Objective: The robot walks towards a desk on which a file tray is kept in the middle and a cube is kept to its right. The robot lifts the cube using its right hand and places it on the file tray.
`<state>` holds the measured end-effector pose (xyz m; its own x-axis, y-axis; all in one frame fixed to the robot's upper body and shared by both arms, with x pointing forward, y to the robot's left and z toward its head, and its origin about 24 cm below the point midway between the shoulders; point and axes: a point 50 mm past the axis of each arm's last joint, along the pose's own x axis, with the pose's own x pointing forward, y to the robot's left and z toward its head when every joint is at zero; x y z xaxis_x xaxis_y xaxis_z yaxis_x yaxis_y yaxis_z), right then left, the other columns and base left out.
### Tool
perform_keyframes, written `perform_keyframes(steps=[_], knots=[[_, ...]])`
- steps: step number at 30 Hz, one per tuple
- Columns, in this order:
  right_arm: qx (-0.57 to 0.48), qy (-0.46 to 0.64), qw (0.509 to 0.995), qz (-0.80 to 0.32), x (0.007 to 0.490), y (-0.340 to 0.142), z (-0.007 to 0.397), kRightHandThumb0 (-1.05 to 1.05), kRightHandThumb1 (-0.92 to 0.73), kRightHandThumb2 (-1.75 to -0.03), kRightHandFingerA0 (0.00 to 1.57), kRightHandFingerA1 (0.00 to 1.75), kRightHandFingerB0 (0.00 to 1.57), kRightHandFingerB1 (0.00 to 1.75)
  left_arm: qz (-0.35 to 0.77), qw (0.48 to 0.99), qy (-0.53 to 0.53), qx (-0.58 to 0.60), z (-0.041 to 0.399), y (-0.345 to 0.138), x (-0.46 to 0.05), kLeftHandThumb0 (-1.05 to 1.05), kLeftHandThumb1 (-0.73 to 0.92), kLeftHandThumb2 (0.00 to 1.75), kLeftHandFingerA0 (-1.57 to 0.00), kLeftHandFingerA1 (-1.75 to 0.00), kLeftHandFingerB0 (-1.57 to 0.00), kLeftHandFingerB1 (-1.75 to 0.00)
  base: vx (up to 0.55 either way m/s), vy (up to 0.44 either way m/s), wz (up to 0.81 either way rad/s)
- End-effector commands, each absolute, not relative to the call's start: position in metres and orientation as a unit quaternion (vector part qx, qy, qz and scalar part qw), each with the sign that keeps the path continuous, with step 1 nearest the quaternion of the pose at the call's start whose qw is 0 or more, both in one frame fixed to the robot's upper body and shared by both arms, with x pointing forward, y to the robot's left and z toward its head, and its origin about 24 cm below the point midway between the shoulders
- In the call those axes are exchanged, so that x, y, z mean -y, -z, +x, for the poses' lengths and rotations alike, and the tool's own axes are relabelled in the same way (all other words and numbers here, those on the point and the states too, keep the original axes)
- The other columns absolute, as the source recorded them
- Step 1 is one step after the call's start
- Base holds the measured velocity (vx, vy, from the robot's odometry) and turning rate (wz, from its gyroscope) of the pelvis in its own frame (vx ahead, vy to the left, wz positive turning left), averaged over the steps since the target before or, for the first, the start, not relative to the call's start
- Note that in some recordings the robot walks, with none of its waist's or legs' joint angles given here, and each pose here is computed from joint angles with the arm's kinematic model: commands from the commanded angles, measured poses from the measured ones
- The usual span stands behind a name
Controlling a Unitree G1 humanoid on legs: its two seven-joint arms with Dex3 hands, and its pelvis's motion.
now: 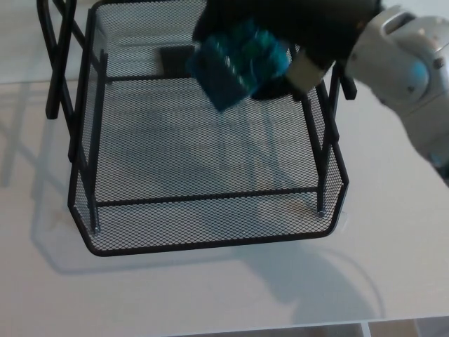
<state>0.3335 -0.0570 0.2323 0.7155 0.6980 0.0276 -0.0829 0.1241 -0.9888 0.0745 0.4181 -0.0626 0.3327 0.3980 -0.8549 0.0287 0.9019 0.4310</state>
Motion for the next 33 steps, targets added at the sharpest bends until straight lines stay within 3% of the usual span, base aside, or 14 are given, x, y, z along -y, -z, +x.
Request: perform_keyframes(steps=[1, 8, 9, 12, 14, 17, 19, 20, 22, 24, 27, 28, 32, 33], knots=[[0.082, -0.384, 0.658, -0.643, 0.056, -0.186, 0.339, -0.29, -0.66, -0.69, 0.82, 1.26, 0.87, 0.74, 0.203, 0.788, -0.122, -0.569, 0.071, 0.063, -0.420, -0.91, 0.75, 0.72, -0.45, -1.01, -0.41, -0.86, 0.00, 0.000, 0.00], [0.052, -0.401, 0.645, -0.648, 0.053, -0.186, 0.338, -0.32, -0.67, -0.64, 0.88, 1.23, 0.80, 0.62, 0.206, 0.787, -0.121, -0.569, 0.070, 0.063, -0.420, -0.92, 0.76, 0.71, -0.47, -1.00, -0.42, -0.86, 0.00, 0.000, 0.00], [0.052, -0.400, 0.646, -0.647, 0.052, -0.186, 0.338, -0.32, -0.65, -0.61, 0.77, 1.29, 0.77, 0.55, 0.203, 0.787, -0.122, -0.570, 0.070, 0.063, -0.420, -0.90, 0.75, 0.71, -0.45, -0.93, -0.42, -0.82, 0.00, 0.000, 0.00], [0.056, -0.403, 0.641, -0.651, 0.051, -0.184, 0.335, -0.36, -0.66, -0.59, 0.67, 0.98, 0.59, 0.43, 0.210, 0.787, -0.113, -0.569, 0.068, 0.062, -0.420, -0.91, 0.76, 0.71, -0.47, -0.98, -0.42, -0.84, 0.00, 0.000, 0.00], [0.051, -0.408, 0.626, -0.662, 0.051, -0.184, 0.334, -0.44, -0.64, -0.60, 0.27, 0.56, 0.35, 0.36, 0.204, 0.792, -0.110, -0.565, 0.068, 0.060, -0.421, -0.92, 0.75, 0.70, -0.44, -0.99, -0.42, -0.86, 0.00, 0.000, 0.00], [0.028, -0.413, 0.608, -0.677, 0.051, -0.189, 0.334, -0.52, -0.57, -0.58, 0.05, 0.35, 0.17, 0.34, 0.182, 0.798, -0.114, -0.563, 0.068, 0.060, -0.421, -0.90, 0.73, 0.71, -0.43, -0.94, -0.43, -0.84, 0.00, 0.000, 0.00], [0.026, -0.416, 0.589, -0.692, 0.050, -0.192, 0.333, -0.63, -0.35, -0.76, 0.00, 0.26, 0.05, 0.38, 0.185, 0.794, -0.122, -0.567, 0.067, 0.061, -0.421, -0.91, 0.75, 0.70, -0.43, -0.96, -0.42, -0.84, 0.00, 0.000, 0.00], [0.022, -0.419, 0.587, -0.693, 0.050, -0.192, 0.333, -0.59, -0.48, -0.68, 0.00, 0.00, 0.05, 0.23, 0.186, 0.792, -0.124, -0.568, 0.067, 0.062, -0.420, -0.90, 0.75, 0.70, -0.43, -0.95, -0.43, -0.83, 0.00, 0.000, 0.00], [0.013, -0.426, 0.578, -0.696, 0.049, -0.201, 0.333, -0.78, -0.39, -0.67, 0.00, 0.09, 0.06, 0.00, 0.192, 0.787, -0.127, -0.573, 0.067, 0.063, -0.420, -0.89, 0.75, 0.69, -0.46, -0.96, -0.41, -0.83, 0.00, 0.000, 0.00], [0.003, -0.430, 0.585, -0.688, 0.051, -0.208, 0.333, -0.58, -0.39, -0.62, 0.00, 0.00, 0.00, 0.11, 0.204, 0.782, -0.124, -0.576, 0.068, 0.064, -0.420, -0.88, 0.75, 0.70, -0.48, -0.94, -0.42, -0.82, 0.00, 0.000, 0.00], [-0.008, -0.430, 0.590, -0.684, 0.052, -0.219, 0.335, -0.78, -0.49, -0.71, 0.00, 0.12, 0.00, 0.00, 0.206, 0.783, -0.120, -0.575, 0.068, 0.063, -0.421, -0.92, 0.75, 0.69, -0.45, -0.97, -0.40, -0.84, 0.00, 0.000, 0.00], [-0.002, -0.423, 0.590, -0.688, 0.053, -0.225, 0.334, -0.80, -0.32, -0.62, 0.00, 0.00, 0.00, 0.00, 0.203, 0.783, -0.121, -0.575, 0.069, 0.063, -0.421, -0.90, 0.75, 0.72, -0.44, -1.00, -0.39, -0.86, 0.00, 0.000, 0.00], [0.016, -0.425, 0.602, -0.675, 0.056, -0.252, 0.329, -0.82, -0.33, -0.64, 0.00, 0.00, 0.00, 0.00, 0.215, 0.784, -0.113, -0.571, 0.068, 0.061, -0.421, -0.90, 0.76, 0.72, -0.46, -0.97, -0.40, -0.85, 0.00, 0.000, 0.00], [0.027, -0.425, 0.610, -0.669, 0.060, -0.269, 0.323, -0.78, -0.49, -0.80, 0.00, 0.25, 0.00, 0.05, 0.206, 0.783, -0.120, -0.574, 0.065, 0.063, -0.421, -0.91, 0.75, 0.70, -0.48, -0.96, -0.42, -0.83, 0.00, 0.000, 0.00]])
